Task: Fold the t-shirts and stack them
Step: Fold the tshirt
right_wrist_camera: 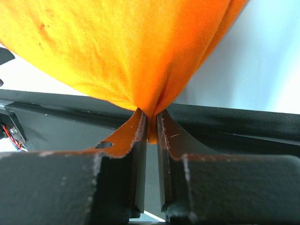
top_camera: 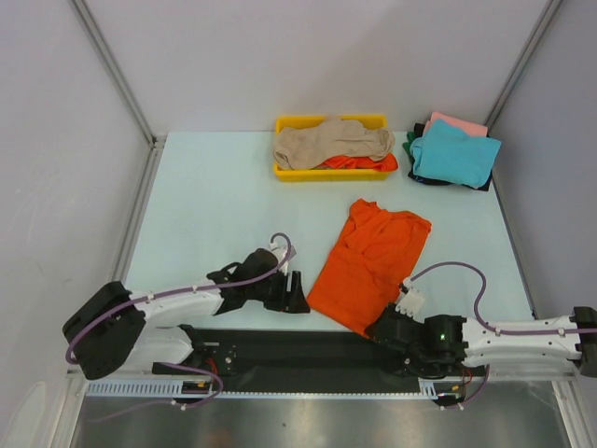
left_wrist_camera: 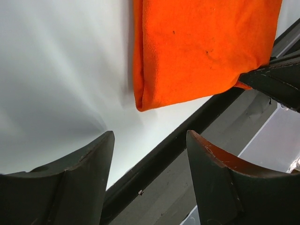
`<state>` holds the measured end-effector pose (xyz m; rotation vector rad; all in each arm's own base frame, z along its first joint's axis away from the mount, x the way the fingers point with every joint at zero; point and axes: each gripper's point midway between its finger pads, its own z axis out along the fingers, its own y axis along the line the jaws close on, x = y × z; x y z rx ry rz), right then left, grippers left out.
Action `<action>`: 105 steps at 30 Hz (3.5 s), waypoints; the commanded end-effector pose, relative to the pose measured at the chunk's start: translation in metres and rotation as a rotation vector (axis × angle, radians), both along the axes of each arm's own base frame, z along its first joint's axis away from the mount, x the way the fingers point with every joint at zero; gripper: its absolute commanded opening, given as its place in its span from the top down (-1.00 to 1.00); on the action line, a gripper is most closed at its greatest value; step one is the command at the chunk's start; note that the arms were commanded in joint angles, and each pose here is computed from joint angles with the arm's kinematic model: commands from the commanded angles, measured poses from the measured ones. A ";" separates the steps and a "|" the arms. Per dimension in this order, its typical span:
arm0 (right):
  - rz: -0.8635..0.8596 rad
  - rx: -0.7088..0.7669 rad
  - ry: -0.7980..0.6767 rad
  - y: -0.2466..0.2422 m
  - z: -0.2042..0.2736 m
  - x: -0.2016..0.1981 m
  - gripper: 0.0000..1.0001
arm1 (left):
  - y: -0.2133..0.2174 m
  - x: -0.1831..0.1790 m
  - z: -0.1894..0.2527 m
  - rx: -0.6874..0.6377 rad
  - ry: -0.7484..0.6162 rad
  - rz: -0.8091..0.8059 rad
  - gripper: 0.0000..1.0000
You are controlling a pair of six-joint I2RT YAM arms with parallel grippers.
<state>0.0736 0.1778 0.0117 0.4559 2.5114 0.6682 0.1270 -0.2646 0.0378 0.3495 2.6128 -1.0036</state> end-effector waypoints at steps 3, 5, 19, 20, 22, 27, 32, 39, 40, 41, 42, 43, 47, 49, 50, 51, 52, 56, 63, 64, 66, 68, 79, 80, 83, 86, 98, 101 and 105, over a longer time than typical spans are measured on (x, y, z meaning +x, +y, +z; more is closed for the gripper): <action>-0.040 -0.052 -0.043 -0.015 -0.008 0.008 0.81 | -0.010 -0.003 0.003 -0.047 -0.004 -0.018 -0.36; -0.041 -0.051 -0.044 -0.015 -0.009 0.009 0.81 | -0.011 -0.004 0.001 -0.042 -0.001 -0.021 -0.36; -0.033 -0.051 -0.039 -0.013 -0.012 0.008 0.92 | -0.025 0.007 -0.017 -0.057 0.030 0.023 -0.11; -0.032 -0.050 -0.040 -0.013 -0.012 0.009 0.94 | -0.026 0.008 -0.017 -0.057 0.030 0.023 -0.04; -0.033 -0.052 -0.042 -0.013 -0.012 0.009 1.00 | -0.028 0.010 -0.018 -0.062 0.030 0.028 0.31; -0.028 -0.056 -0.049 -0.012 -0.011 0.010 1.00 | -0.031 0.014 -0.016 -0.065 0.019 0.037 0.98; -0.006 -0.068 -0.044 -0.007 -0.007 0.008 1.00 | -0.020 0.015 -0.015 -0.027 -0.001 0.065 0.99; 0.047 -0.048 -0.027 0.025 0.009 -0.004 1.00 | 0.007 0.007 0.011 0.006 -0.055 0.107 0.99; 0.054 -0.053 -0.025 0.033 0.015 -0.006 1.00 | 0.013 0.001 0.011 0.026 -0.040 0.105 1.00; 0.075 -0.065 -0.033 0.036 0.018 -0.012 1.00 | 0.016 0.000 0.014 0.026 -0.046 0.108 0.99; 0.073 -0.068 -0.030 0.039 0.021 -0.014 1.00 | 0.018 -0.001 0.018 0.023 -0.050 0.112 0.99; 0.081 -0.064 -0.031 0.051 0.031 -0.017 1.00 | 0.022 -0.004 0.023 0.023 -0.053 0.113 0.99; 0.072 -0.101 -0.047 0.061 0.053 -0.020 1.00 | 0.028 -0.007 0.033 0.023 -0.060 0.116 0.99; 0.049 -0.152 -0.060 0.049 0.056 -0.016 1.00 | 0.028 -0.005 0.039 0.028 -0.072 0.118 0.99; 0.033 -0.143 -0.085 0.048 0.066 -0.010 1.00 | 0.027 -0.004 0.041 0.030 -0.076 0.116 0.99; 0.024 -0.169 -0.097 0.040 0.067 -0.007 1.00 | 0.027 -0.002 0.043 0.040 -0.082 0.114 0.99; 0.008 -0.179 -0.110 0.035 0.071 0.001 1.00 | 0.023 0.005 0.054 0.029 -0.106 0.121 0.99; -0.037 -0.189 -0.154 0.018 0.087 0.024 1.00 | 0.008 0.024 0.083 0.018 -0.170 0.116 1.00; -0.125 -0.214 -0.199 -0.018 0.112 0.065 1.00 | -0.028 0.074 0.132 0.029 -0.263 0.091 0.99; -0.138 -0.202 -0.212 -0.022 0.120 0.070 1.00 | -0.039 0.085 0.138 0.028 -0.267 0.086 0.99; -0.168 -0.235 -0.233 -0.038 0.127 0.086 1.00 | -0.048 0.100 0.145 0.026 -0.279 0.070 0.99; -0.171 -0.207 -0.236 -0.038 0.134 0.095 1.00 | -0.065 0.118 0.154 0.020 -0.281 0.053 0.99; -0.203 -0.221 -0.196 -0.064 0.133 0.148 1.00 | -0.120 0.199 0.156 0.014 -0.244 0.018 1.00; -0.214 -0.228 -0.198 -0.070 0.132 0.154 1.00 | -0.123 0.203 0.156 0.010 -0.242 0.014 0.99; -0.228 -0.216 -0.184 -0.075 0.129 0.164 1.00 | -0.130 0.216 0.148 0.016 -0.223 0.017 0.99; -0.228 -0.214 -0.175 -0.080 0.127 0.172 1.00 | -0.131 0.228 0.140 0.013 -0.206 0.030 1.00; -0.227 -0.226 -0.130 -0.102 0.107 0.202 1.00 | -0.150 0.265 0.126 -0.025 -0.168 0.045 0.99; -0.224 -0.225 -0.118 -0.105 0.103 0.209 1.00 | -0.155 0.271 0.125 -0.032 -0.157 0.060 0.99; -0.234 -0.233 -0.106 -0.112 0.098 0.218 1.00 | -0.158 0.280 0.110 -0.026 -0.133 0.077 0.99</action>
